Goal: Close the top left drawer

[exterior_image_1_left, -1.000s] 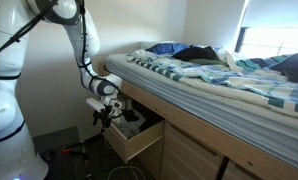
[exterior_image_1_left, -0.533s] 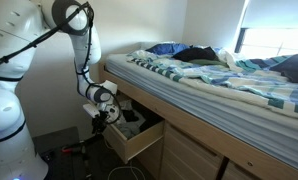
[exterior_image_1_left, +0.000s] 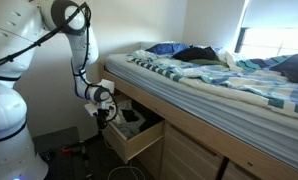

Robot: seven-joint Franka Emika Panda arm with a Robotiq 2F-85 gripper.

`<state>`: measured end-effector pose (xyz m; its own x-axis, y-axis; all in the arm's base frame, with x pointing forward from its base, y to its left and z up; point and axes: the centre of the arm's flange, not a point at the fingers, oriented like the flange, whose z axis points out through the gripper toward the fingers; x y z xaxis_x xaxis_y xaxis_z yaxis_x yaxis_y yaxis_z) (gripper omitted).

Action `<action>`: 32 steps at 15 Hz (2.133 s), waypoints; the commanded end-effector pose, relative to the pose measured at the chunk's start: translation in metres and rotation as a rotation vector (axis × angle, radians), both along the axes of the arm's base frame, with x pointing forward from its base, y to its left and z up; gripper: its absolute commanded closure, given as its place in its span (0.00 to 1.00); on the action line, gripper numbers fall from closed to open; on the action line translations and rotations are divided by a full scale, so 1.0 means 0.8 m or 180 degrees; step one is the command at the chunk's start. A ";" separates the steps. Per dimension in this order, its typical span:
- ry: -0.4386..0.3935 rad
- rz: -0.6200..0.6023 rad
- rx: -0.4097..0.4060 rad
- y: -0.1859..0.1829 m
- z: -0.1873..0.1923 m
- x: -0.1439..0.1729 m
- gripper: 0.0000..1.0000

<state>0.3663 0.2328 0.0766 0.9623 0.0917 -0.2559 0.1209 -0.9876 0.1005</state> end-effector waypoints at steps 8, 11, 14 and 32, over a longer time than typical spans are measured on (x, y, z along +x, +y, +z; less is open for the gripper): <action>-0.0215 -0.0129 -0.0023 0.016 -0.009 0.005 0.99; -0.0213 -0.0155 -0.0013 0.016 -0.007 0.006 0.74; -0.0327 -0.0209 0.0032 0.015 -0.005 0.008 0.89; -0.1415 -0.0731 0.0212 0.028 -0.039 0.021 1.00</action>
<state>0.3740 0.2463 0.0467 0.9871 -0.0916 0.1311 -0.0966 -0.9948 0.0321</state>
